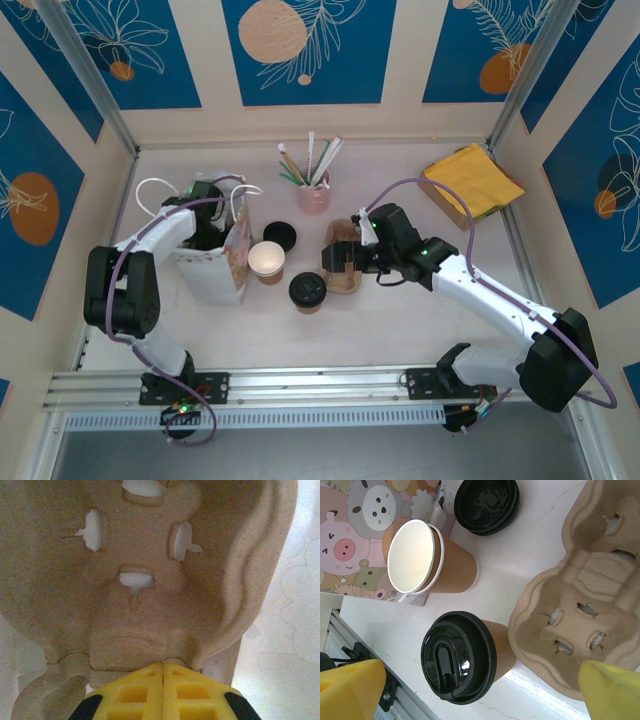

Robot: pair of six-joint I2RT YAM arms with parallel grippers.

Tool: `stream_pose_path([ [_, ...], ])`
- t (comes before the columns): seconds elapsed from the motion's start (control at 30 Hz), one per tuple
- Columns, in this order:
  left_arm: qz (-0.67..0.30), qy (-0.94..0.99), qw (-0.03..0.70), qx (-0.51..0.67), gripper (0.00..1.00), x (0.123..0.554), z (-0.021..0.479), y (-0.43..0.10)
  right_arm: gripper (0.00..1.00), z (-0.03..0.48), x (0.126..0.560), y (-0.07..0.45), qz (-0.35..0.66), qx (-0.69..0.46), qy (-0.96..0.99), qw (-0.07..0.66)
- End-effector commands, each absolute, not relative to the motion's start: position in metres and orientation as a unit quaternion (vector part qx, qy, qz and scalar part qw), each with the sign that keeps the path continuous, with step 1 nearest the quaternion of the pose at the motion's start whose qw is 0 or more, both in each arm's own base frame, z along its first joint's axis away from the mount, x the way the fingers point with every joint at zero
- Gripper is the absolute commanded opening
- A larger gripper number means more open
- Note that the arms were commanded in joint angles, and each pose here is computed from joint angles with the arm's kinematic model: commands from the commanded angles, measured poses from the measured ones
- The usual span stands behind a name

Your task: Pack the takeout coffee

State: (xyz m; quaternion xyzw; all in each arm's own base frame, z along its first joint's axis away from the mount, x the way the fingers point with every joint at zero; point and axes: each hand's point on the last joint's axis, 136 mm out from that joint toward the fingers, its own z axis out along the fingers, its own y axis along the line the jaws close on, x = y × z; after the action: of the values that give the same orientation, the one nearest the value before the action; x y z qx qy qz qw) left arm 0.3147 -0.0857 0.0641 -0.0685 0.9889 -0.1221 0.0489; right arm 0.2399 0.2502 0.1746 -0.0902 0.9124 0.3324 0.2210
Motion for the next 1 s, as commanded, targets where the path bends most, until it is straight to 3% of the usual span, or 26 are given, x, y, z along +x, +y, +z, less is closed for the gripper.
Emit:
stream_pose_path([
  [0.0, -0.094, 0.993, 0.02, -0.069, 0.0, 0.3062, 0.0416, -0.0735, 0.99, 0.1835, 0.2418, 0.255, 0.335, -0.093, 0.91, 0.227],
  [0.97, -0.091, 0.993, 0.018, -0.07, 0.0, 0.3057, 0.0407, -0.0726, 0.99, 0.1825, 0.2402, 0.2553, 0.331, -0.095, 0.911, 0.227],
])
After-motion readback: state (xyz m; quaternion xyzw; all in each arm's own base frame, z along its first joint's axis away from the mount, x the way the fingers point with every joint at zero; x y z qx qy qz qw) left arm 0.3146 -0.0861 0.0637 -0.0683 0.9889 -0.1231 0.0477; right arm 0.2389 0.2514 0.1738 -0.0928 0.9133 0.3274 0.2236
